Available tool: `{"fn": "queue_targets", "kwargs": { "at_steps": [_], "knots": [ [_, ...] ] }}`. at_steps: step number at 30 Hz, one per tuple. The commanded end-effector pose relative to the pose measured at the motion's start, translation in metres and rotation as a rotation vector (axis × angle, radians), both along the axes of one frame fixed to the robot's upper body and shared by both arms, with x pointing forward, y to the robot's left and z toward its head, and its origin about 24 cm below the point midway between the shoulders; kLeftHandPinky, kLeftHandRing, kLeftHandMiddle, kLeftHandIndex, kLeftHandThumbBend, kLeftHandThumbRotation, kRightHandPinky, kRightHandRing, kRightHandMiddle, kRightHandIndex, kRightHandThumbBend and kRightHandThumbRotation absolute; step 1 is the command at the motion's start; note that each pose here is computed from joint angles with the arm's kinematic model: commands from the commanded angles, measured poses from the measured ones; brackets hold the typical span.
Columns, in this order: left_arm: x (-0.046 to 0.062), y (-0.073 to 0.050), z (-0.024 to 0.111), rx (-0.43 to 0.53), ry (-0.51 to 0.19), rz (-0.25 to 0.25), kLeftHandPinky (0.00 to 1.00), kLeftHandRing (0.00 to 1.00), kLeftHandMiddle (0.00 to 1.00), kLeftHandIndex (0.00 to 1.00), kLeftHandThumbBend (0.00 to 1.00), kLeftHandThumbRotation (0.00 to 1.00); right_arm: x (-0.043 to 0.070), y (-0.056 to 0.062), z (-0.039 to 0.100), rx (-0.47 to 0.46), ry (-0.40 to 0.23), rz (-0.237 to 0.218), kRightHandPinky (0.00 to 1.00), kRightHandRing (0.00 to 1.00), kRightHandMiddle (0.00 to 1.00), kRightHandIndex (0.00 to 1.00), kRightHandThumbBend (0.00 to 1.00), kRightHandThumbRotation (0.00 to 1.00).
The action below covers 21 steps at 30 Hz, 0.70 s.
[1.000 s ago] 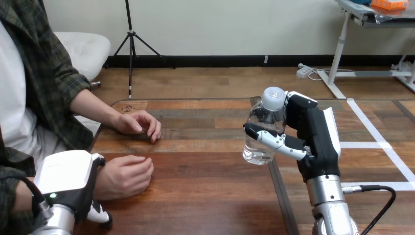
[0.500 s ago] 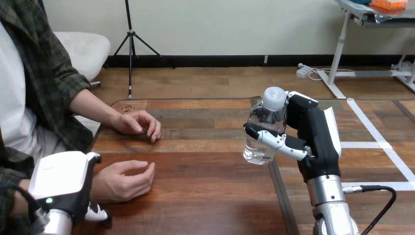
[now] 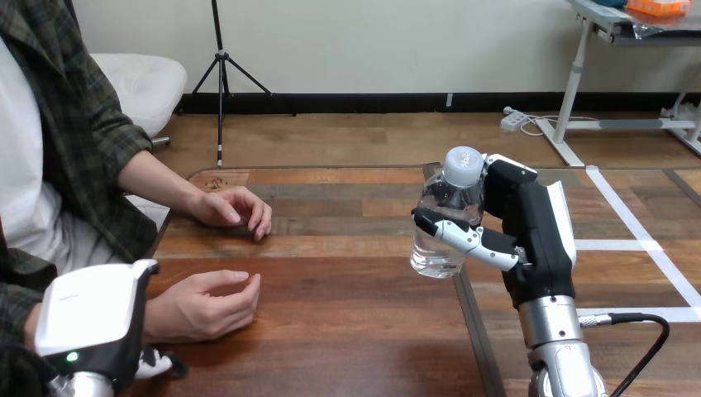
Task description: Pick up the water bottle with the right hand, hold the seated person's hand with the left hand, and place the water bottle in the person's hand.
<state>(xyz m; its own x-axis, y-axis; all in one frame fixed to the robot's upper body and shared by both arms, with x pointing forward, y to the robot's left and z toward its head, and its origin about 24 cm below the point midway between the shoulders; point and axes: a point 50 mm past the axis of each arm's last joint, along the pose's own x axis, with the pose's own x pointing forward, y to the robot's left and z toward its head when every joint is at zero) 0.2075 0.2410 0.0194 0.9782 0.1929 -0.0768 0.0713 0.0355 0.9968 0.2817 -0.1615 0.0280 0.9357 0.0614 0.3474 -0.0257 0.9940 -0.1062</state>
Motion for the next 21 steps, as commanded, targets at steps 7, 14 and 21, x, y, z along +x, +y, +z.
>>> {"fn": "queue_targets", "kwargs": {
  "at_steps": [7, 14, 21],
  "knots": [
    [0.0055, 0.0112, -0.0014, 0.043, 0.01, 0.031, 0.77, 0.79, 0.8, 0.8, 0.84, 0.0, 0.0173, 0.0026, 0.0314, 0.01, -0.134, 0.006, 0.4, 0.41, 0.43, 0.43, 0.62, 0.0],
    [0.0085, 0.014, -0.0049, 0.059, 0.049, 0.048, 0.77, 0.79, 0.8, 0.79, 0.83, 0.0, 0.0177, 0.0025, 0.032, 0.02, -0.138, 0.014, 0.4, 0.41, 0.43, 0.43, 0.62, 0.0],
    [0.0116, 0.0161, -0.008, 0.071, 0.111, 0.073, 0.78, 0.79, 0.79, 0.78, 0.82, 0.0, 0.0179, 0.0018, 0.0323, 0.024, -0.139, 0.013, 0.39, 0.41, 0.43, 0.42, 0.62, 0.0]
  ]
}}
